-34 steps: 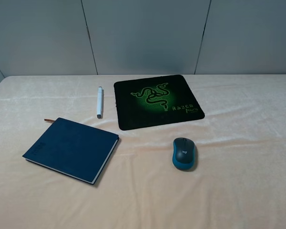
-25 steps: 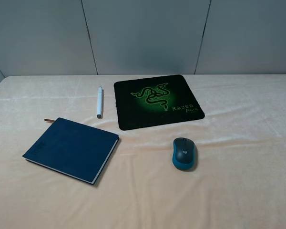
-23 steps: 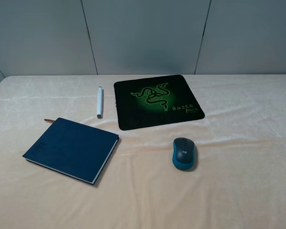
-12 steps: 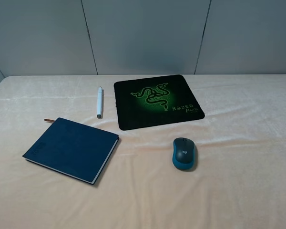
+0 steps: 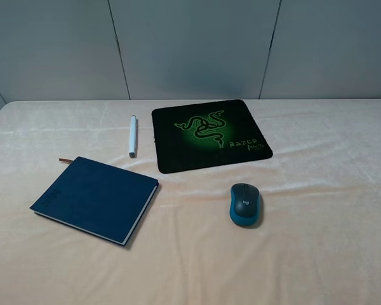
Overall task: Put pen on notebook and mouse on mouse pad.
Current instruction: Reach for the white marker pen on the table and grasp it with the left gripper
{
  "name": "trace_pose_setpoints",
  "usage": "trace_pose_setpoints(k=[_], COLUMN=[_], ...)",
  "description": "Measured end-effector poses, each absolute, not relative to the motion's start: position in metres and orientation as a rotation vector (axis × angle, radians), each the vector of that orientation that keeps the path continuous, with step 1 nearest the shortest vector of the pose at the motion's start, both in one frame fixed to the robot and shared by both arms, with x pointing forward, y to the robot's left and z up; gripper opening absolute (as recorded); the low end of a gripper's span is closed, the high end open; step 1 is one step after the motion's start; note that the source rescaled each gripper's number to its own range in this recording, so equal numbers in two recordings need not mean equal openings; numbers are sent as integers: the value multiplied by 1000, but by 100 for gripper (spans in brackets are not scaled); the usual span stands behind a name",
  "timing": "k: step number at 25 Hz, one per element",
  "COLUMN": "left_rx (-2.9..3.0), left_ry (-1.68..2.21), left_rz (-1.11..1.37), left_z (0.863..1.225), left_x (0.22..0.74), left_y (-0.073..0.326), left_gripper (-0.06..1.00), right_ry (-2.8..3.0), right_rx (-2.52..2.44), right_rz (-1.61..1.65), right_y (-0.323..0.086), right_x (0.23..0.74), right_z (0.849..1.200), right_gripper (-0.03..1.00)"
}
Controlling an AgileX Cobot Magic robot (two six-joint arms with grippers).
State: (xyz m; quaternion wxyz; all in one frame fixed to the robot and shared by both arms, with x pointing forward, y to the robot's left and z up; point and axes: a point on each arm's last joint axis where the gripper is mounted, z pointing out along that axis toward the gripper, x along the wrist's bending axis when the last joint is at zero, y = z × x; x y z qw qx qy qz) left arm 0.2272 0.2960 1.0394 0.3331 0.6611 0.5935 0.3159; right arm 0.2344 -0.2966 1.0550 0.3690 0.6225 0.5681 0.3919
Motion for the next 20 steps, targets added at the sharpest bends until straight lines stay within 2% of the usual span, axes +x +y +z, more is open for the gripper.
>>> trace_pose_setpoints(k=[14,20], left_rx=[1725,1724], left_ry=[1548,1546], left_rz=[827,826], left_z=[1040,1063], left_x=[227,229], left_y=[296,296], left_gripper=[100,100], right_ry=[1458,1458], right_rx=[1598,1598], right_rz=[1006,1006], right_y=[-297,-297], right_x=[234,234], right_z=[1055,1055], right_gripper=[100,100])
